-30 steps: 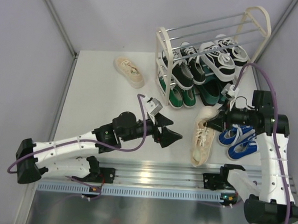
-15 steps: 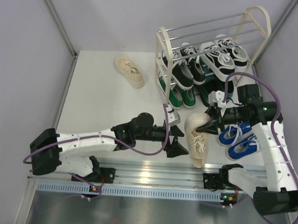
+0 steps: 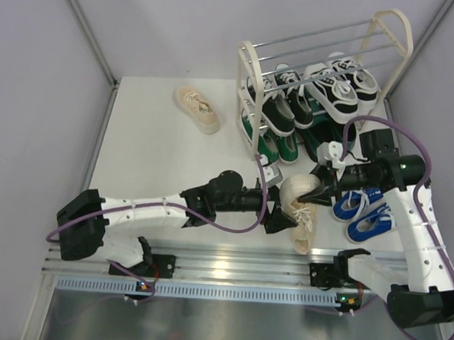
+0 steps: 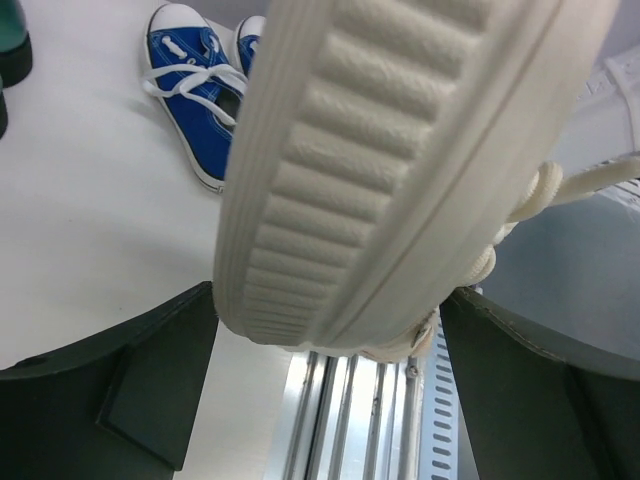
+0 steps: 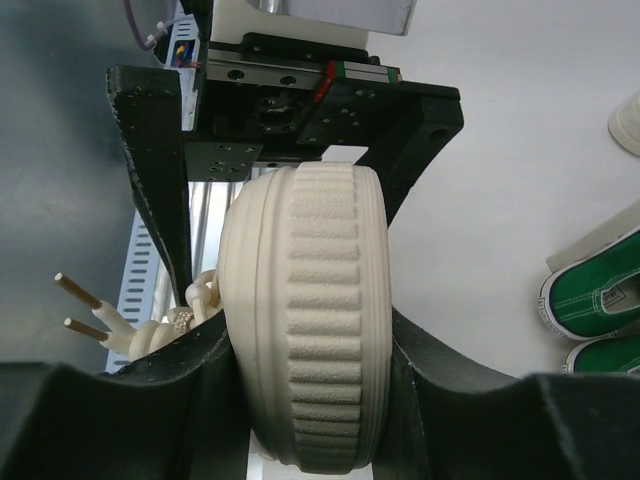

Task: Place and organize the shoes onto the shoe shelf
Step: Pick up the shoe at the center of the board.

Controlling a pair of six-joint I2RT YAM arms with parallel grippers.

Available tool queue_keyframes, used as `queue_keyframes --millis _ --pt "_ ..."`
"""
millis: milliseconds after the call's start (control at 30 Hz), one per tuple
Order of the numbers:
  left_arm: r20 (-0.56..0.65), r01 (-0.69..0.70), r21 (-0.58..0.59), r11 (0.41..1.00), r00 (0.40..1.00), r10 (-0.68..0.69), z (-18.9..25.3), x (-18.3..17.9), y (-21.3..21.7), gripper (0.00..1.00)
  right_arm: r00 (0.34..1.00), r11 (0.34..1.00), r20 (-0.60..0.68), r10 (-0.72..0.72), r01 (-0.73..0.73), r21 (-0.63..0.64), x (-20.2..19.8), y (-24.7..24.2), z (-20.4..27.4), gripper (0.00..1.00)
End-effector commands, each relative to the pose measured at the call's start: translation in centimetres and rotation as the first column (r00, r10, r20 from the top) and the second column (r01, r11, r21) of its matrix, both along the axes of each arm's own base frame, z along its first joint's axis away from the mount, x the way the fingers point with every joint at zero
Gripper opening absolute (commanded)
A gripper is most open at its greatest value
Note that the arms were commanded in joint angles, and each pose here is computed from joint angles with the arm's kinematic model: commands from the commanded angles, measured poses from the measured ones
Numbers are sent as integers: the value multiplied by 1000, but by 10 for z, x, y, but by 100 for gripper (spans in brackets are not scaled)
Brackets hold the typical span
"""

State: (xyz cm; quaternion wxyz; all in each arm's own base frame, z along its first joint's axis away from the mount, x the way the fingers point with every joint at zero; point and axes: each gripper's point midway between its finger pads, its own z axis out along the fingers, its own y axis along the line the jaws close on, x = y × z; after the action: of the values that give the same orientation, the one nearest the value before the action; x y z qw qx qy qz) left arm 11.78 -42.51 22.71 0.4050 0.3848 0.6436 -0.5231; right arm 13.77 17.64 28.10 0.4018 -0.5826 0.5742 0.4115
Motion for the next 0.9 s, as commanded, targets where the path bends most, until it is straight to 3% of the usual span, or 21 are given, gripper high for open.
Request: queue_keyframes --millis 0,200,333,433,467,533,567,600,667,767,867 --pt "110 -116 -128 985 985 131 42 25 1 95 994 995 -87 69 -62 82 -39 5 16 0" --pt "167 -121 -134 984 976 143 47 28 4 94 992 991 -87 87 -77 107 -45 7 16 0" --pt "139 -37 -152 988 989 59 48 17 -12 88 991 991 -100 89 -78 108 -46 7 12 0" --pt "144 14 -203 979 989 16 62 11 -21 73 991 992 -101 86 -76 104 -47 6 9 0" --pt "130 28 -196 980 991 -3 59 9 -24 57 993 992 -85 85 -76 102 -48 6 9 0" --pt "108 29 -202 979 994 -7 61 9 -27 41 993 992 -90 77 -68 102 -49 6 9 0" --pt "88 30 -203 979 996 -12 60 8 -27 22 994 993 -86 74 -65 99 -49 5 8 0" --pt "75 30 -203 979 997 -15 60 7 -27 11 994 993 -81 69 -61 99 -47 6 8 0" --pt "48 26 -207 978 999 -17 60 5 -24 0 996 996 -77 46 -39 81 -44 4 6 0" --pt "-1 2 -206 979 1000 -2 58 2 -14 0 998 998 -60 -28 31 49 -30 2 5 7" --pt "-64 -51 -183 982 997 39 50 2 -2 0 994 995 -44 -102 103 10 -20 -2 3 44"
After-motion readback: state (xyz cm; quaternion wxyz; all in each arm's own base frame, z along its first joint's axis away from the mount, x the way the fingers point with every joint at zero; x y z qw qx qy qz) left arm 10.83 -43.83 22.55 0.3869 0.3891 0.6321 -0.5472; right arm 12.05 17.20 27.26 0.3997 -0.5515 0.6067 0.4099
